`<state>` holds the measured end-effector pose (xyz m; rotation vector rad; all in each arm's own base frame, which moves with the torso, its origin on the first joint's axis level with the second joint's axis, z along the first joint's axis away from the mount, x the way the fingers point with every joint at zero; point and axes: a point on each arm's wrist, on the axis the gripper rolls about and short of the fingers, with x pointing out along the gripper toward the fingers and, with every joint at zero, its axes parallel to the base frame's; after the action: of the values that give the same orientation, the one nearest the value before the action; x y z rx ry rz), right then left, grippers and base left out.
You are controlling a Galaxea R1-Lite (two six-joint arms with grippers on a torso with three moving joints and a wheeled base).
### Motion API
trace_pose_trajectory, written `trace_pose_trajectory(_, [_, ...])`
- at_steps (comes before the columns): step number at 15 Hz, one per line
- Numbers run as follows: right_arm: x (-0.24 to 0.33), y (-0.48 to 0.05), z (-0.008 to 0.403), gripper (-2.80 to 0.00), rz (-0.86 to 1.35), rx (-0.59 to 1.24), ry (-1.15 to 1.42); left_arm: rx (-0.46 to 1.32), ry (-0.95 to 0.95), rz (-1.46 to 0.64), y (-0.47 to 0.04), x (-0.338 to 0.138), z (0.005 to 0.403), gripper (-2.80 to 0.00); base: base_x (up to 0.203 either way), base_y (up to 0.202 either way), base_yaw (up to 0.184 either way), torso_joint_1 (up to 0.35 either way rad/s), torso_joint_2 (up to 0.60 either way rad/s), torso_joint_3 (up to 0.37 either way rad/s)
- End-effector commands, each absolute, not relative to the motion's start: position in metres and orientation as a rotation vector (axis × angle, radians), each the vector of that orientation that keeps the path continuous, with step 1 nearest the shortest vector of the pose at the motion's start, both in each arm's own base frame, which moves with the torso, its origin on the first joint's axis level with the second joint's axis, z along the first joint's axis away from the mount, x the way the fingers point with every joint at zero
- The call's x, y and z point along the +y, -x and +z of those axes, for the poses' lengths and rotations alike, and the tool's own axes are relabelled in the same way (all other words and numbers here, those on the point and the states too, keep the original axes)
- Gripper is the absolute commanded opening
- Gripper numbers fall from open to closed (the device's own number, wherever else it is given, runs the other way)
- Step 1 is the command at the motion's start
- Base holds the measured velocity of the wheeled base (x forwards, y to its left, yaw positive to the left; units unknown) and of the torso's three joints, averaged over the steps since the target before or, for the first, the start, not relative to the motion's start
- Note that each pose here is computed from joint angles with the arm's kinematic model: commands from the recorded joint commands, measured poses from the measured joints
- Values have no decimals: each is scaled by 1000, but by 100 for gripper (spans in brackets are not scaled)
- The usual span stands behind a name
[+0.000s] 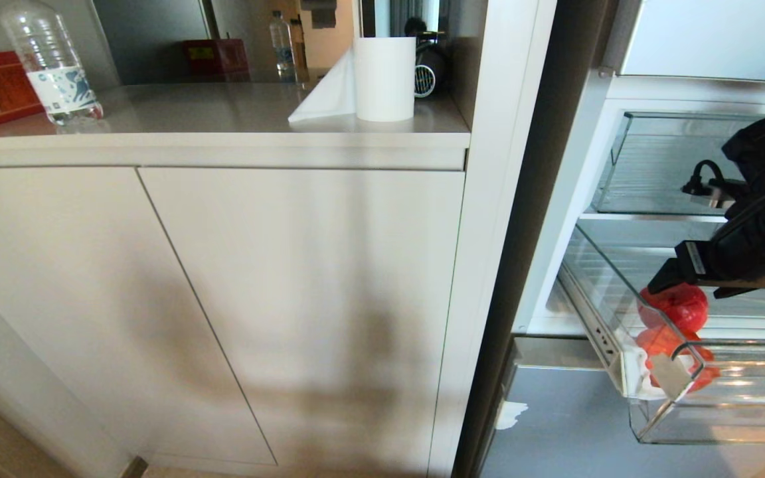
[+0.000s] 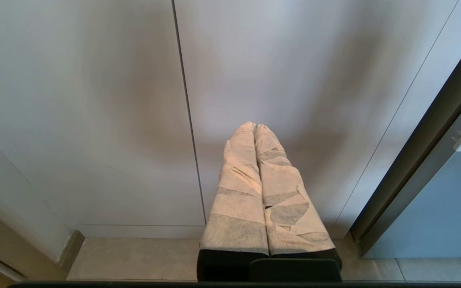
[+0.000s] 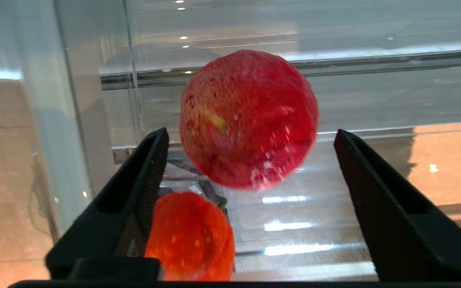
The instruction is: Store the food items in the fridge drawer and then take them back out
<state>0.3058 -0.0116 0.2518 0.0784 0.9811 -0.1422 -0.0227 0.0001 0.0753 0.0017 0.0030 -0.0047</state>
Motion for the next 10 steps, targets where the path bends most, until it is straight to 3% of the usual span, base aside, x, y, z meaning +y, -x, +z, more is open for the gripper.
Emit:
trace_pose_trajectory(1, [-12, -313, 242, 0, -143, 1015, -79, 3, -2, -5, 23, 0, 75, -280, 0, 0, 0, 0, 0, 0])
trace_pose_trajectory(10, [-12, -320, 225, 0, -149, 1062, -86, 3, -2, -5, 23, 0, 75, -280, 0, 0, 0, 0, 0, 0])
